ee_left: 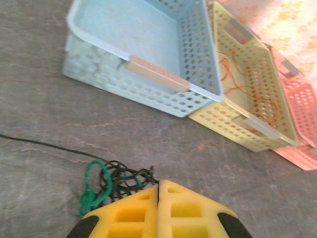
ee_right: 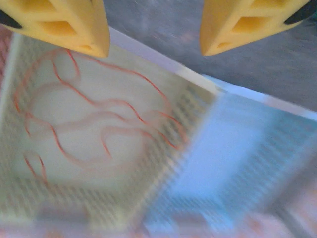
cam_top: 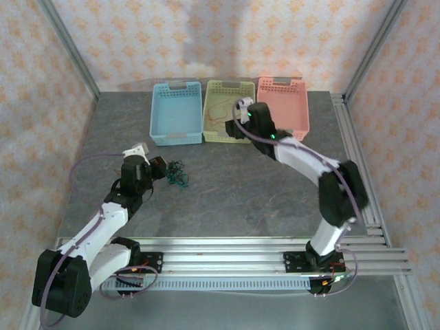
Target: Untangle the cables
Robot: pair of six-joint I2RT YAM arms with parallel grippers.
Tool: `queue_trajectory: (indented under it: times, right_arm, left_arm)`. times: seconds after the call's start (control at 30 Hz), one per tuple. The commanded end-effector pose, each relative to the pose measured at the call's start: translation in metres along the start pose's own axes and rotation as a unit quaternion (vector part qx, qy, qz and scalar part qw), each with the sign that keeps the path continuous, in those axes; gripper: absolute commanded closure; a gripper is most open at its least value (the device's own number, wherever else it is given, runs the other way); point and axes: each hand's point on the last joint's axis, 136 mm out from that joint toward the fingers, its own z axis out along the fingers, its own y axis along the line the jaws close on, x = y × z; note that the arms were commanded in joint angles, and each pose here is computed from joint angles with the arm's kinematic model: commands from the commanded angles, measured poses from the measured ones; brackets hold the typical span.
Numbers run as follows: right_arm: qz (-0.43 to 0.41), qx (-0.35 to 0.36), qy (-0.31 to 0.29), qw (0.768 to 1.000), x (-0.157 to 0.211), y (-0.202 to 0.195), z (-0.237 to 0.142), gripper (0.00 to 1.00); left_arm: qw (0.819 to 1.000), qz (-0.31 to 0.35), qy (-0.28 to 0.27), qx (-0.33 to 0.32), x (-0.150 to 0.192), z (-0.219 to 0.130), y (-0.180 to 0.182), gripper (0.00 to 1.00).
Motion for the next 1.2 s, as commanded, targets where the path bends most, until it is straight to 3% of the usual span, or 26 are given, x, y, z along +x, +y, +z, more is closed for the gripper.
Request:
queue_trajectory:
  times: [0.0,0.27,0.4,0.5,0.7,1.17]
  right_arm:
    - [-0.063,-0.149,-0.153,0.975,-0.011,0.05,-0.016,0.49]
    - [-0.089,-0.318,-0.09,0.94,0.08,0.125,0.015,0.5]
    - [-0.1,-0.352,-0.019,0.931,0.119,0.16,0.038,0.5]
    - [-0.115,-0.361,0.035,0.925,0.142,0.182,0.045,0.49]
    - [-0.098,-0.354,0.143,0.919,0.185,0.189,0.056,0.51]
    - [-0.102,-0.334,0.214,0.912,0.217,0.198,0.069,0.61]
  left_arm:
    - [0.998,0.032,-0.008,0.06,0.0,-0.006,-0.027,1.0]
    - [0.997,0.041,-0.012,0.065,0.001,-0.01,-0.032,1.0]
    - [0.998,0.04,-0.013,0.046,0.001,-0.009,-0.026,1.0]
    - [0.999,0.038,-0.014,0.036,0.0,-0.009,-0.022,1.0]
    - [0.999,0.03,-0.021,0.017,-0.001,-0.009,-0.015,1.0]
    - [0.999,0.03,-0.021,0.016,-0.001,-0.009,-0.015,1.0]
